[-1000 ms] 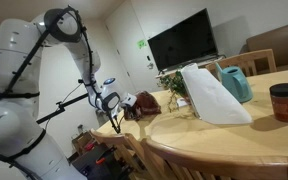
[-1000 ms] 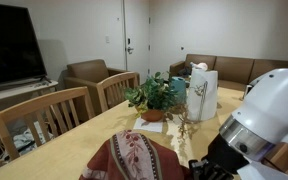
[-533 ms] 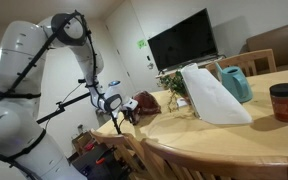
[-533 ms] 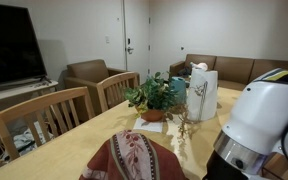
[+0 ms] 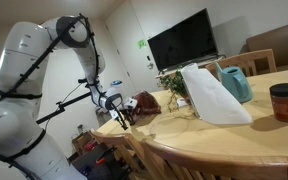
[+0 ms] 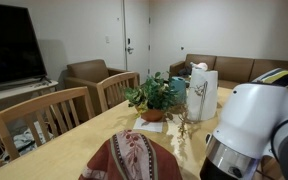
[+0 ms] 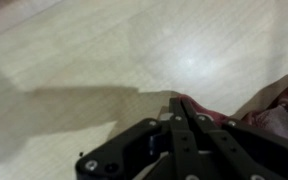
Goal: Place the towel over the white container on the left
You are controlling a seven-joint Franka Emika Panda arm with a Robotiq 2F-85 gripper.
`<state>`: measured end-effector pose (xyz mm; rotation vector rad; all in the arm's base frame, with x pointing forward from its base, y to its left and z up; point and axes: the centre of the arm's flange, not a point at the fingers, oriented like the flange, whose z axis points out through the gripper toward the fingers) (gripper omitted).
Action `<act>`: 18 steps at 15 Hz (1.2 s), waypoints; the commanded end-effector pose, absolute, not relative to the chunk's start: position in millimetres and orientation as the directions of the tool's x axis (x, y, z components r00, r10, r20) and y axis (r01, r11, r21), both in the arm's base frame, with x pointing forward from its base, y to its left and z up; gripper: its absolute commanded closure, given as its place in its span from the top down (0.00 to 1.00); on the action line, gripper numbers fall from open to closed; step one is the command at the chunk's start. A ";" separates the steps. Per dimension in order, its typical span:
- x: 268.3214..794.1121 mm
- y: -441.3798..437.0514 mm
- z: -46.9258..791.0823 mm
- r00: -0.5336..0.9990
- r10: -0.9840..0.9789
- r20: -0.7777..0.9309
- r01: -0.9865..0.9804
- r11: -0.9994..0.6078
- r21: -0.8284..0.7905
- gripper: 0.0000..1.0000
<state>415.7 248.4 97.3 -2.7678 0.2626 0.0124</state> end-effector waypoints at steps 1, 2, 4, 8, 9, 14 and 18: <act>422.0 245.5 99.8 0.988 -0.144 -0.059 -0.155 -0.919 -0.363 0.36; 422.6 242.8 100.9 0.988 -0.142 -0.059 -0.153 -0.916 -0.372 0.42; 424.4 237.1 103.5 0.985 -0.164 -0.061 -0.175 -0.914 -0.365 0.58; 422.4 222.0 115.3 0.975 -0.218 -0.041 -0.218 -0.908 -0.357 0.88; 421.0 217.5 119.3 0.972 -0.231 -0.036 -0.228 -0.906 -0.356 0.95; 407.4 180.7 148.7 0.938 -0.348 0.010 -0.319 -0.872 -0.372 1.00; 405.8 160.8 165.3 0.909 -0.413 0.053 -0.361 -0.844 -0.396 1.00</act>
